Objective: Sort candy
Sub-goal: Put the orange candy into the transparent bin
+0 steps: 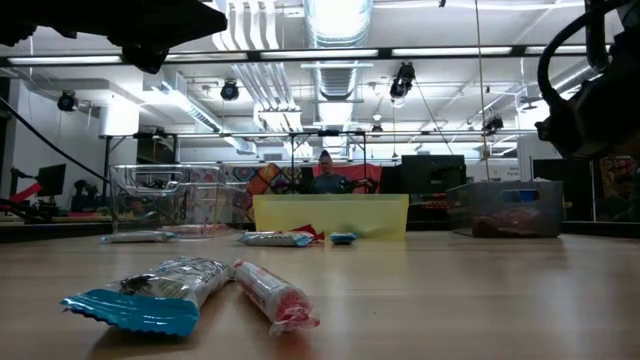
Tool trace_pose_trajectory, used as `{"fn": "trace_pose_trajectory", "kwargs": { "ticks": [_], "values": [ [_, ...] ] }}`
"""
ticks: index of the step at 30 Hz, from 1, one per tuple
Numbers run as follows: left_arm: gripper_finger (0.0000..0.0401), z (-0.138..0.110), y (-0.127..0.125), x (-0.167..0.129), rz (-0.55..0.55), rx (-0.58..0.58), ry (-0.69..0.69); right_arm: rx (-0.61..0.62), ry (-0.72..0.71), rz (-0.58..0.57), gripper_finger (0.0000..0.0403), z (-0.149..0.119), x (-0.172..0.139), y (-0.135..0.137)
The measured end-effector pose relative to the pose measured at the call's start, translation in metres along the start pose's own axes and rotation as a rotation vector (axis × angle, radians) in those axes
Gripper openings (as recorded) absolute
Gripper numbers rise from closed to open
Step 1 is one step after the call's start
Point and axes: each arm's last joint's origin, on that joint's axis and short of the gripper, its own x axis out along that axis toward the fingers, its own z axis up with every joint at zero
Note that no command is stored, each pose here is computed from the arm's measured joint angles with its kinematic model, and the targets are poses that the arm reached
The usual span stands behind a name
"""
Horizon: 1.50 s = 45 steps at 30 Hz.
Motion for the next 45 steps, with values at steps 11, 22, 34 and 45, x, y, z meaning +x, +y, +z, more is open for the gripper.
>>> {"fn": "trace_pose_trajectory", "kwargs": {
  "ticks": [11,22,34,45],
  "values": [
    [0.0000,0.000,0.000,0.000,0.000,0.000,0.000,-0.047,-0.009,0.007,0.0057,0.000,0.000,0.001],
    [0.0003,0.000,-0.003,0.000,-0.095,-0.084,0.002,-0.154,-0.035,0.043,0.0015,-0.001,-0.009,0.004],
    [0.0073,-0.004,-0.009,0.002,-0.221,-0.147,0.014,-0.485,-0.352,0.229,0.0015,0.012,-0.055,0.032],
    [0.0135,-0.021,-0.022,0.015,-0.242,-0.185,-0.027,-0.726,-0.869,0.369,0.0010,0.045,-0.082,0.065]
  ]
}}
